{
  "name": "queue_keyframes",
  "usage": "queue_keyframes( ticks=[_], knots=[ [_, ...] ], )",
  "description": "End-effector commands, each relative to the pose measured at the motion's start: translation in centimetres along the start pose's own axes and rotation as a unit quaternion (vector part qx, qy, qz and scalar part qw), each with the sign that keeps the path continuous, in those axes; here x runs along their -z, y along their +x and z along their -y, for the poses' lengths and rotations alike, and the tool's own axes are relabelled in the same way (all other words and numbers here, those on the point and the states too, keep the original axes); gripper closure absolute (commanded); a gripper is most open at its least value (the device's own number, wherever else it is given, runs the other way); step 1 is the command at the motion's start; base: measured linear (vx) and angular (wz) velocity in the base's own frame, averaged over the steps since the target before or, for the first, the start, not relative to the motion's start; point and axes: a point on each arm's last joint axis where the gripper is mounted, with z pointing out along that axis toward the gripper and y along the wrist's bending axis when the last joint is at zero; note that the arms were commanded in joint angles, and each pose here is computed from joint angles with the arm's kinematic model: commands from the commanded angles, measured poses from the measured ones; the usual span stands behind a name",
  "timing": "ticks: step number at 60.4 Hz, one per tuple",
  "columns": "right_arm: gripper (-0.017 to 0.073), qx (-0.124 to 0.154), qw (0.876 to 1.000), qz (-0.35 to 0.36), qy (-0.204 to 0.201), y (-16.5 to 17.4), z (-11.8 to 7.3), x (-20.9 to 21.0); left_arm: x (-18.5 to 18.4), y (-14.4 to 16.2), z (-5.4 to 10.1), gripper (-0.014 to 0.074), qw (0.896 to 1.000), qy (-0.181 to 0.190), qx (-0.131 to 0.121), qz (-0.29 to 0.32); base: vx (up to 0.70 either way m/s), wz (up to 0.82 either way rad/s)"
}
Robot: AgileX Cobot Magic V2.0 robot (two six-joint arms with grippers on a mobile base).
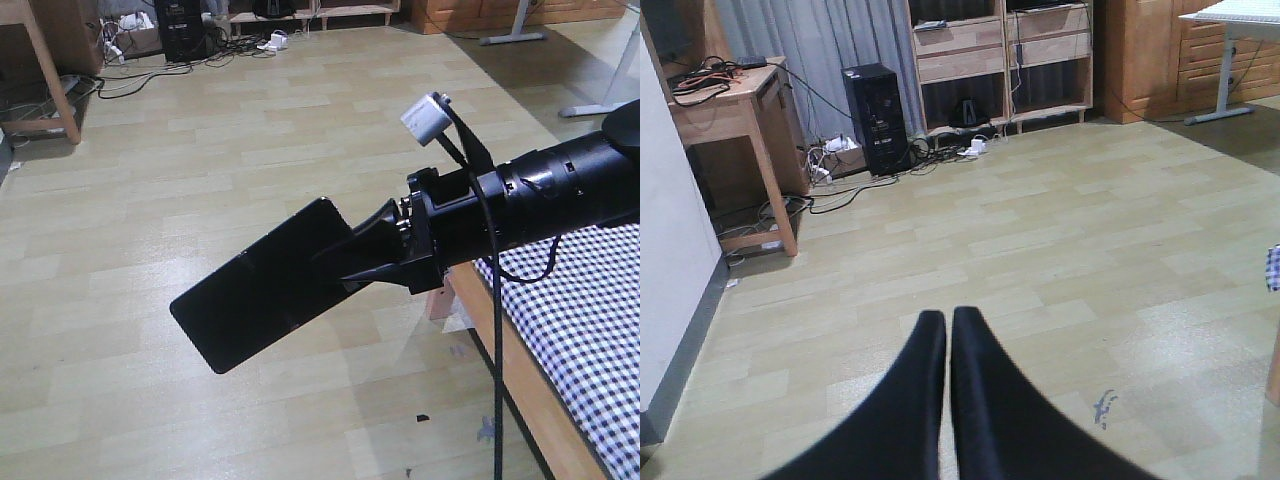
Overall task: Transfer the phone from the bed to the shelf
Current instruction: 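Hold the phone in the right gripper while turning away from the bed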
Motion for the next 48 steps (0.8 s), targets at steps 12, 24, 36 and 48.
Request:
queue_keyframes(
  ticks=[12, 24, 36, 48],
  knots=[
    [0.0562, 0.022, 0.998, 0.036, -0.046, -1.43, -2.23, 1.00, 0.28, -1.43, -0.15, 0.0592, 0.999, -0.003, 0.007, 0.053, 0.20, 0.16],
    [0.0562, 0.022, 0.998, 0.036, -0.046, -1.43, -2.23, 1.00, 0.28, -1.43, -0.15, 0.0592, 0.999, -0.003, 0.007, 0.053, 0.27, 0.25],
    [0.0562, 0.022, 0.998, 0.036, -0.046, -1.43, -2.23, 1.00, 0.28, -1.43, -0.15, 0.0592, 0.999, -0.003, 0.007, 0.053, 0.32, 0.19],
    [0.0562, 0.022, 0.998, 0.036, -0.046, -1.43, -2.23, 1.00, 0.28, -1.43, -0.15, 0.0592, 0.999, -0.003, 0.007, 0.053, 0.38, 0.06]
  ],
)
